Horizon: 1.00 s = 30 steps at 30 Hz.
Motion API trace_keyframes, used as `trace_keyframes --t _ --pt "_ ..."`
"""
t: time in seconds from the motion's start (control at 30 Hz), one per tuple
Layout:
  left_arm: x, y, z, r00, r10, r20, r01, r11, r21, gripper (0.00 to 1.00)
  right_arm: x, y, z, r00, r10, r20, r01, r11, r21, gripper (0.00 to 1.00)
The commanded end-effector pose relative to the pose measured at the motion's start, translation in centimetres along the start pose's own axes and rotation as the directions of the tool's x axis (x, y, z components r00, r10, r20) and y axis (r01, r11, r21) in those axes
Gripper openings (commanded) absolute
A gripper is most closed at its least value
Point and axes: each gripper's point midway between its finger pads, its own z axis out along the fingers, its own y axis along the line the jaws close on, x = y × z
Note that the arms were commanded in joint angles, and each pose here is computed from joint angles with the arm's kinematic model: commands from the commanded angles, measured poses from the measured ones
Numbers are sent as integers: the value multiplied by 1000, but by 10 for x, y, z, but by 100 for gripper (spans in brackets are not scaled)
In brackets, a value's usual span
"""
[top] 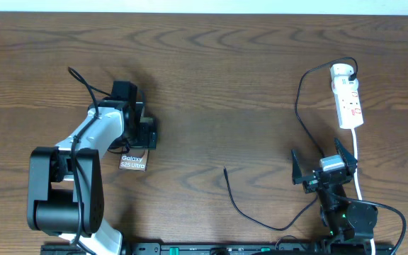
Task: Plug charger to phone and switch on socket
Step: 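Close the left gripper on the phone's long edges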
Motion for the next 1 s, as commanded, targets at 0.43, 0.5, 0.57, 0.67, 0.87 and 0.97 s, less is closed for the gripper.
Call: trace_keyframes --t 0.43,0.5,0.57,0.67,0.87,0.97 --pt "8 0 4 1000 12 -19 -12 1000 5 84 0 1 0 1000 -5 -1 5 1000 -3 99" --pt "8 0 4 1000 12 -19 -12 1000 5 82 0 1 0 1000 -5 -1 5 1000 -3 99" --pt "8 0 4 1000 12 -19 -12 1000 5 80 0 1 0 1000 -5 -1 5 1000 -3 99" --pt "8 0 4 1000 12 -19 -12 1000 5 79 0 1 0 1000 -5 -1 5 1000 -3 99" --pt "8 0 4 1000 12 -19 -12 1000 5 73 0 1 0 1000 -5 -1 5 1000 -3 99" --pt "8 0 4 1000 12 -19 -12 1000 5 71 0 1 0 1000 -5 -1 5 1000 -3 99"
